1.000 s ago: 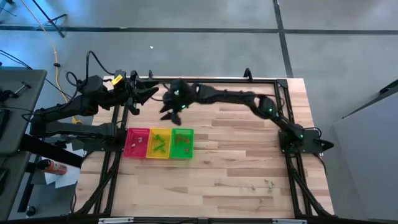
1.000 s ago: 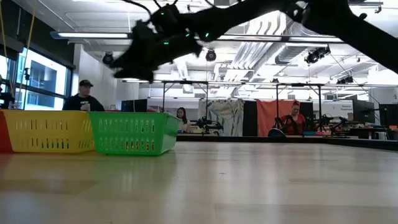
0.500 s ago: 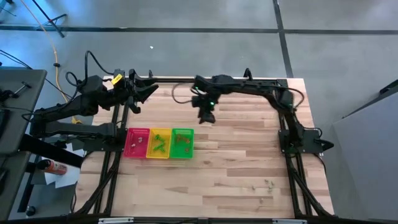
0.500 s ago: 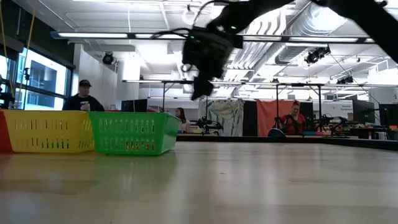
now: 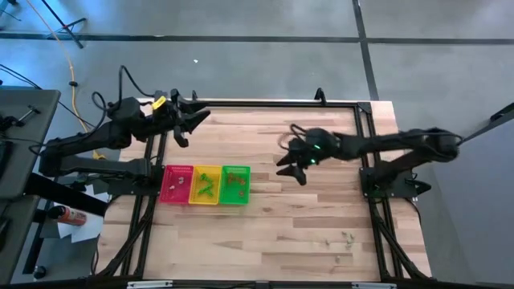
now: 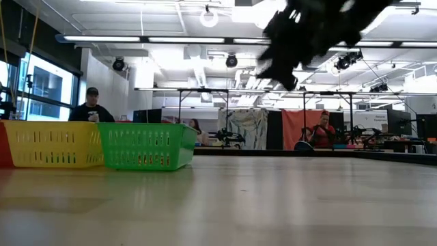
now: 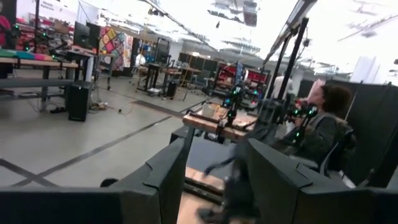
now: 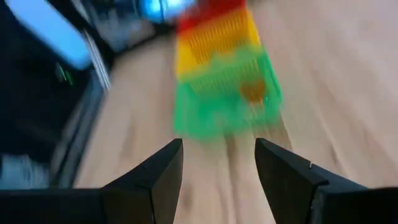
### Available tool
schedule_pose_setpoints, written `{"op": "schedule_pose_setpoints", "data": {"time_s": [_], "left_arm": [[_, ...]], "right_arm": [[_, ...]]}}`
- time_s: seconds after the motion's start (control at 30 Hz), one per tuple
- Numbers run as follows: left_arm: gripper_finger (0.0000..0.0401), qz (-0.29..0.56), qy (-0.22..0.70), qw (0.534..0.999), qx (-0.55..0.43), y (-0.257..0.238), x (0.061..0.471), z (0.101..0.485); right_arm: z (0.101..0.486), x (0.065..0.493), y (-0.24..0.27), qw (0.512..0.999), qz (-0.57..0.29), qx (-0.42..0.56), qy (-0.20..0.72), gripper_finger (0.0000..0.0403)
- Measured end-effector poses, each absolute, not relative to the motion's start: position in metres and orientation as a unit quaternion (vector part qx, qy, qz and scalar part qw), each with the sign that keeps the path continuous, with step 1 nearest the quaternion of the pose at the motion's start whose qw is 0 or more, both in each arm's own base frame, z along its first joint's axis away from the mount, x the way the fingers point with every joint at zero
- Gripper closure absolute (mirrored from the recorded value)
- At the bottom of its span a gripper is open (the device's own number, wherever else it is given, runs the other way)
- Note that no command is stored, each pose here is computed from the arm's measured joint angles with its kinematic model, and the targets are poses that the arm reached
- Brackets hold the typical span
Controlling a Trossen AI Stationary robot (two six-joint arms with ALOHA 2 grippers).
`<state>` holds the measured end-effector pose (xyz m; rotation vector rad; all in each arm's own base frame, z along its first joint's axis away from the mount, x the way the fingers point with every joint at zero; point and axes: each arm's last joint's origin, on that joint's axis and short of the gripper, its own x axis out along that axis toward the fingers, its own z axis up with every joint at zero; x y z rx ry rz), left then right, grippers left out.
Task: Sort Halloween decoration
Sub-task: Put the white skull toy into the red bin
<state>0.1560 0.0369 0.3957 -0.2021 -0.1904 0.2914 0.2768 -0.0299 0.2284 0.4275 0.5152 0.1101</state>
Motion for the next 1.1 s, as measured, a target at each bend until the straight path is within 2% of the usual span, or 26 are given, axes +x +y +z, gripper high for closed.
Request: {"op": "schedule_pose_setpoints", "data": {"time_s": [0.2, 0.37, 0.6, 0.7, 0.87, 1.1], "left_arm": [[0.0245, 0.134, -0.063, 0.984, -0.099, 0.040, 0.173, 0.387], [0.0245, 0.079, -0.027, 0.988, -0.126, 0.040, 0.191, 0.376], [0.0245, 0.032, 0.035, 0.992, -0.119, 0.029, 0.227, 0.352], [0.0245, 0.008, -0.004, 0.994, -0.106, 0.022, 0.240, 0.334], [0.0254, -0.011, -0.095, 0.984, -0.148, 0.019, 0.237, 0.298], [0.0263, -0.003, -0.073, 0.988, -0.134, 0.019, 0.231, 0.275]], "right_arm": [[0.261, 0.263, 0.003, 0.987, 0.025, 0.140, 0.074, 0.0208], [0.285, 0.266, 0.015, 0.995, 0.044, 0.085, 0.000, 0.0208], [0.304, 0.270, 0.015, 0.993, 0.046, 0.102, -0.027, 0.0208], [0.308, 0.270, 0.015, 0.993, 0.046, 0.104, -0.031, 0.0208], [0.309, 0.271, 0.015, 0.993, 0.046, 0.104, -0.028, 0.0208], [0.303, 0.271, 0.015, 0.995, 0.043, 0.089, 0.001, 0.0208]]}}
